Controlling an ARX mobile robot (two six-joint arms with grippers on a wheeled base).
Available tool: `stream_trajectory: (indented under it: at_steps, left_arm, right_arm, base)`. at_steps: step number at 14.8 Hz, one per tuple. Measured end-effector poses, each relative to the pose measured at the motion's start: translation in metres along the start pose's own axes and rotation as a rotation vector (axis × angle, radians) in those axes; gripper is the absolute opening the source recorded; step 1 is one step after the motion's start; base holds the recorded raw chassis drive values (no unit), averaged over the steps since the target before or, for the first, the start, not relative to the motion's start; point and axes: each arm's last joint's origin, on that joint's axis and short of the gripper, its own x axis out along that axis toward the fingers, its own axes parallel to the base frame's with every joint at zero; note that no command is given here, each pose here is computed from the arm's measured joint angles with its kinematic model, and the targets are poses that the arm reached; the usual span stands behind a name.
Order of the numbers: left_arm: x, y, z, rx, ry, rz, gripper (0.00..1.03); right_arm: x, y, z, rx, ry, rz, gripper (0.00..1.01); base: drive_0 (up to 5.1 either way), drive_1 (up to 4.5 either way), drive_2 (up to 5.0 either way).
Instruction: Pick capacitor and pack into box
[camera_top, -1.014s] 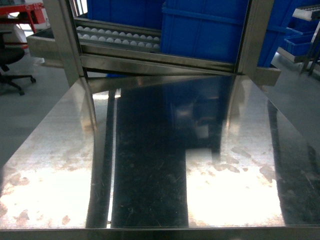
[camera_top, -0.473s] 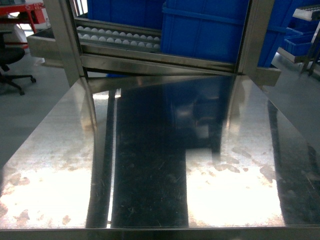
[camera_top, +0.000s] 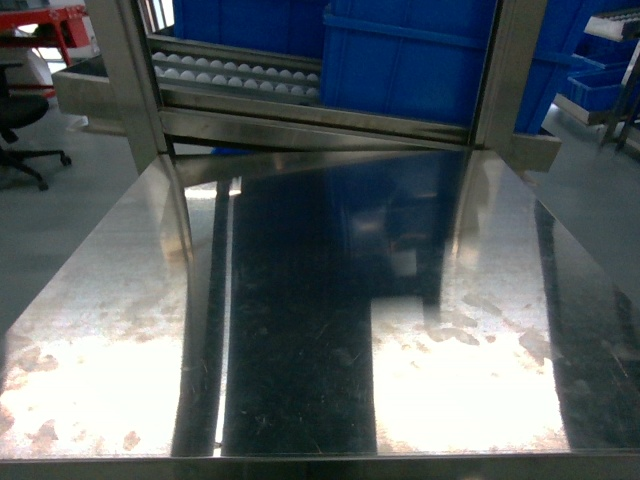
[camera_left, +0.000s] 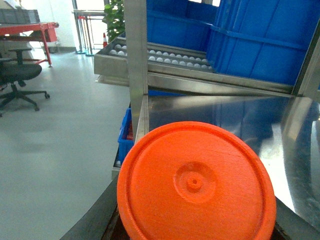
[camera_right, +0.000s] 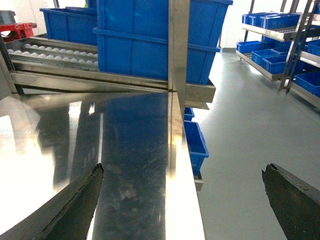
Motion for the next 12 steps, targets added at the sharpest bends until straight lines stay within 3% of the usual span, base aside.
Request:
stream_trajectory:
  at_steps: [12]
  left_arm:
    - [0.0000, 0.0000, -0.0005, 0.000, 0.005, 0.000, 0.44]
  right_arm:
    - [0.0000, 0.0000, 0.0001, 0.000, -0.001, 0.000, 0.98]
  base:
    - [0.0, 0.00, 0.0]
